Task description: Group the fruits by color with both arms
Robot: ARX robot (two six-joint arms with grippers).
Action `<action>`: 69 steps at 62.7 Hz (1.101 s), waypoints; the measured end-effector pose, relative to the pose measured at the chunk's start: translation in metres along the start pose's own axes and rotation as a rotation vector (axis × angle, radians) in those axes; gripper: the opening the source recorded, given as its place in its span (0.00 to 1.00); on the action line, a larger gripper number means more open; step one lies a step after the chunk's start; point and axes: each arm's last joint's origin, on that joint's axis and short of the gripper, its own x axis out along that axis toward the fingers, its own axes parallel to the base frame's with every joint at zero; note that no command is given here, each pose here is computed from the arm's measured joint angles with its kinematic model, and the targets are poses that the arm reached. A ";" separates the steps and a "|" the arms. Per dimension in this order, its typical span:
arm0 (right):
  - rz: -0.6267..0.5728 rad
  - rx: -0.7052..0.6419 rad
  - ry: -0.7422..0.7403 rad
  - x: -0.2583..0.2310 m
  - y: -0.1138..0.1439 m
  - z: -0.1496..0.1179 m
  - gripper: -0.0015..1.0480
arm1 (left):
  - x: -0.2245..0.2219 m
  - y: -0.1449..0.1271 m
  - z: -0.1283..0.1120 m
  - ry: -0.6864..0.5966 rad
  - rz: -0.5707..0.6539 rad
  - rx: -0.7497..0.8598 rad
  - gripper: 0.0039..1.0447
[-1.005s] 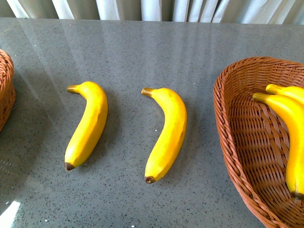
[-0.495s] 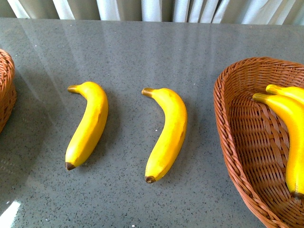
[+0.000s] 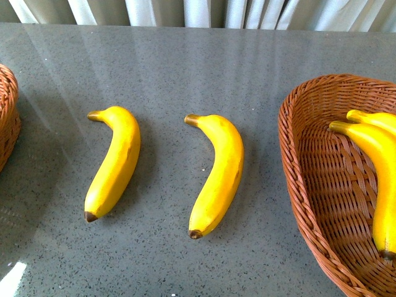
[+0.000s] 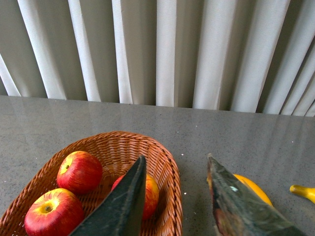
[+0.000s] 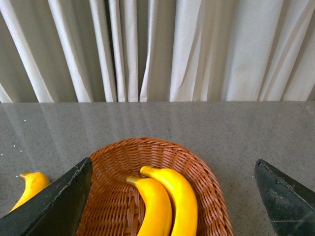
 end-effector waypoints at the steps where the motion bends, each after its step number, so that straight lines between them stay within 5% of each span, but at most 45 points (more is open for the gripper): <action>1: 0.000 0.000 0.000 0.000 0.000 0.000 0.91 | 0.000 0.000 0.000 0.000 0.000 0.000 0.42; 20: 0.000 0.000 0.000 0.000 0.000 0.000 0.91 | 0.000 0.000 0.000 0.000 0.000 0.000 0.92; 38: 0.017 -0.001 0.011 0.000 0.000 0.000 0.91 | 0.000 0.000 0.000 0.000 0.000 0.002 0.91; 45: 0.386 0.076 0.460 0.006 -0.006 0.004 0.91 | 0.000 0.000 0.000 -0.001 -0.001 0.002 0.91; 52: 0.579 0.169 0.481 0.026 -0.011 0.021 0.91 | 0.000 0.000 0.000 0.000 0.000 0.002 0.91; 59: 0.577 0.114 0.424 0.065 -0.011 0.044 0.91 | 0.000 0.000 0.000 -0.001 0.000 0.002 0.91; 69: 0.565 0.067 0.462 0.143 0.035 0.042 0.91 | 0.000 0.000 0.000 -0.001 0.000 0.002 0.91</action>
